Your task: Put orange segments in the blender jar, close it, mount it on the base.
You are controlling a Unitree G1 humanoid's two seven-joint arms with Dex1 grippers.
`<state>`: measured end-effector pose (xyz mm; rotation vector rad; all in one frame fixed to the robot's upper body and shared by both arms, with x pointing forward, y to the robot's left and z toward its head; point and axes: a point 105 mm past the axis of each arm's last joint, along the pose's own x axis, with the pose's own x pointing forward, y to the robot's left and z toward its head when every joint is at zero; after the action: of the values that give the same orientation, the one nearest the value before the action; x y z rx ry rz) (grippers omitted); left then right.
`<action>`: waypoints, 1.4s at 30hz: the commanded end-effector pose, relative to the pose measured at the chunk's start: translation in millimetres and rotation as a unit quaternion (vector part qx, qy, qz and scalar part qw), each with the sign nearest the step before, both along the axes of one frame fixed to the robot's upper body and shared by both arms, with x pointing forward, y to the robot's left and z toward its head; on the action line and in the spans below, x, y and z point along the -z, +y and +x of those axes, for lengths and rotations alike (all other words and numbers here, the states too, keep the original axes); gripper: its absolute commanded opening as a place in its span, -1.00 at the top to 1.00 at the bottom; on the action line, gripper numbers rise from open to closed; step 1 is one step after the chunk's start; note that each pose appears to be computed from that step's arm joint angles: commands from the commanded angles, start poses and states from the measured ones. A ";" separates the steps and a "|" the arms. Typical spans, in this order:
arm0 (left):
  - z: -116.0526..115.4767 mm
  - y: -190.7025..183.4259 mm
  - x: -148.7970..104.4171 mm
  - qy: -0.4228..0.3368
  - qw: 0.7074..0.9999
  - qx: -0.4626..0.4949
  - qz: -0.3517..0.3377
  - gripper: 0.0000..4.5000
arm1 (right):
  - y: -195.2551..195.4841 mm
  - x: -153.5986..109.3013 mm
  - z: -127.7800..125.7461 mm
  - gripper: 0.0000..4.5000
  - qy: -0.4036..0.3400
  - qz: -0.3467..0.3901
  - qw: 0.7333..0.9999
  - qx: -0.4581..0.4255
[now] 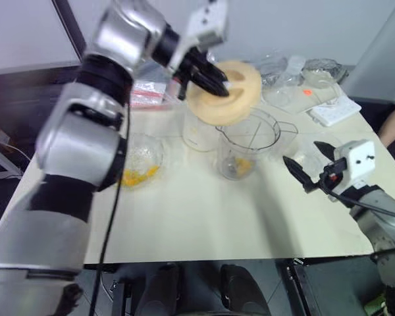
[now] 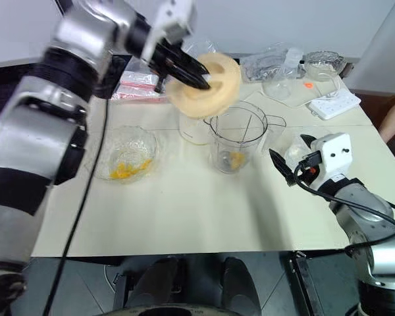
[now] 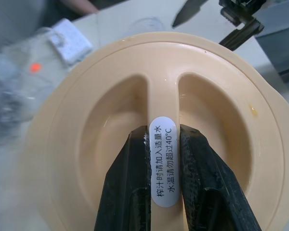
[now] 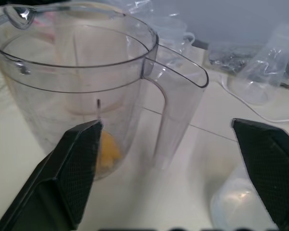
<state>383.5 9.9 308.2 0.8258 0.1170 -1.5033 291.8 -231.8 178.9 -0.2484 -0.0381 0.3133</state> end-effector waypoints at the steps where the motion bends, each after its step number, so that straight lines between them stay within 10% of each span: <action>1: 1.7 -18.4 -6.2 -0.037 0.999 -0.003 0.003 0.90 | 4.4 -13.8 4.6 -1.00 -0.040 -0.004 0.999 0.008; 21: -2.8 -86.1 18.1 -0.070 0.997 -0.016 0.012 0.90 | 14.8 2.7 0.1 -1.00 -0.062 0.010 0.997 0.054; 31: 8.8 -77.5 68.8 -0.048 0.995 -0.053 0.073 0.90 | 11.8 2.7 -0.4 -1.00 -0.068 0.009 0.995 0.068; 42: 4.9 -62.6 69.2 0.010 0.994 -0.055 0.099 0.90 | 15.3 11.9 11.8 -1.00 -0.059 0.009 0.995 0.075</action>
<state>390.9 -59.8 254.8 0.9523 0.2155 -1.3796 300.8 -221.2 158.8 -0.2401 -0.0939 0.1481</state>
